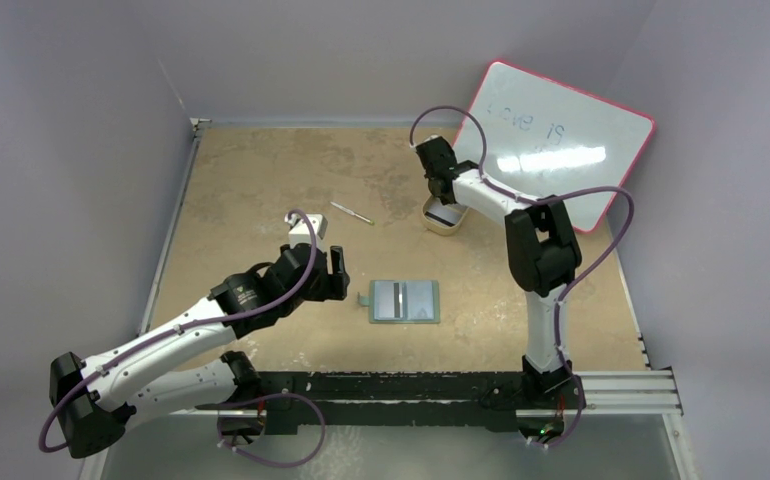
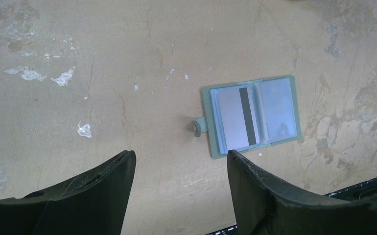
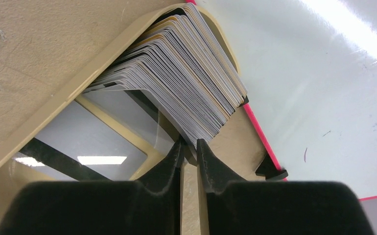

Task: Put the credit cards into the card holder
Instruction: Pick up the credit card from the storage box.

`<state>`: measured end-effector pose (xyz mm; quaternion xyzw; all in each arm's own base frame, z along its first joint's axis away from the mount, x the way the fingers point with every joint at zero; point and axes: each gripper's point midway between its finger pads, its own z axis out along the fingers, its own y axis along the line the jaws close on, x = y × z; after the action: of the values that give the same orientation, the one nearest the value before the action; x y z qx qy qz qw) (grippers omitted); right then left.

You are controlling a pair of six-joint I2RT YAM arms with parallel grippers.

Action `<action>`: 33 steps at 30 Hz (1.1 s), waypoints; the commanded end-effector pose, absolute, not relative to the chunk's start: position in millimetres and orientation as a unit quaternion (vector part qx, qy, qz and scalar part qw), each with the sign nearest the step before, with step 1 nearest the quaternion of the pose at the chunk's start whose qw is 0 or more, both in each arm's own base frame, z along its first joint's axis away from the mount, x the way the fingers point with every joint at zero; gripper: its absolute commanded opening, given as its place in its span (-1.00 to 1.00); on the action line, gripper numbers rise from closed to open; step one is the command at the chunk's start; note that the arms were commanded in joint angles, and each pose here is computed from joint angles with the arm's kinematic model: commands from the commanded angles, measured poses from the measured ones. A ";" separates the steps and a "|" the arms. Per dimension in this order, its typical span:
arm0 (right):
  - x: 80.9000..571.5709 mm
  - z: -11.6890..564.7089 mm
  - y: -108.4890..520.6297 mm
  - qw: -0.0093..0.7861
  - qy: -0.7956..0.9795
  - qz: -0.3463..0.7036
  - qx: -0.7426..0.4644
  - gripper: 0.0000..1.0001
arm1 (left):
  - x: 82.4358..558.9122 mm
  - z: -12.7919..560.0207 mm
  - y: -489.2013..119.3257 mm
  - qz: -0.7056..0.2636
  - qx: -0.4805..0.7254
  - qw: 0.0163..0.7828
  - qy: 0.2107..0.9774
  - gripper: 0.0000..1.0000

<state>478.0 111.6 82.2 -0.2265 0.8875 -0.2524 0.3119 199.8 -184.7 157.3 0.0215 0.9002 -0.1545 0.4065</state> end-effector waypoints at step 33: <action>394.3 177.1 185.6 0.357 0.921 0.087 -0.131 -1.00 | 201.2 196.4 -213.2 -0.253 -0.016 0.414 0.874 0.50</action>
<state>418.5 155.6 158.5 -0.1553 0.9275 -0.0295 0.3388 194.1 -195.4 161.8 0.0116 0.8991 -0.1916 0.3934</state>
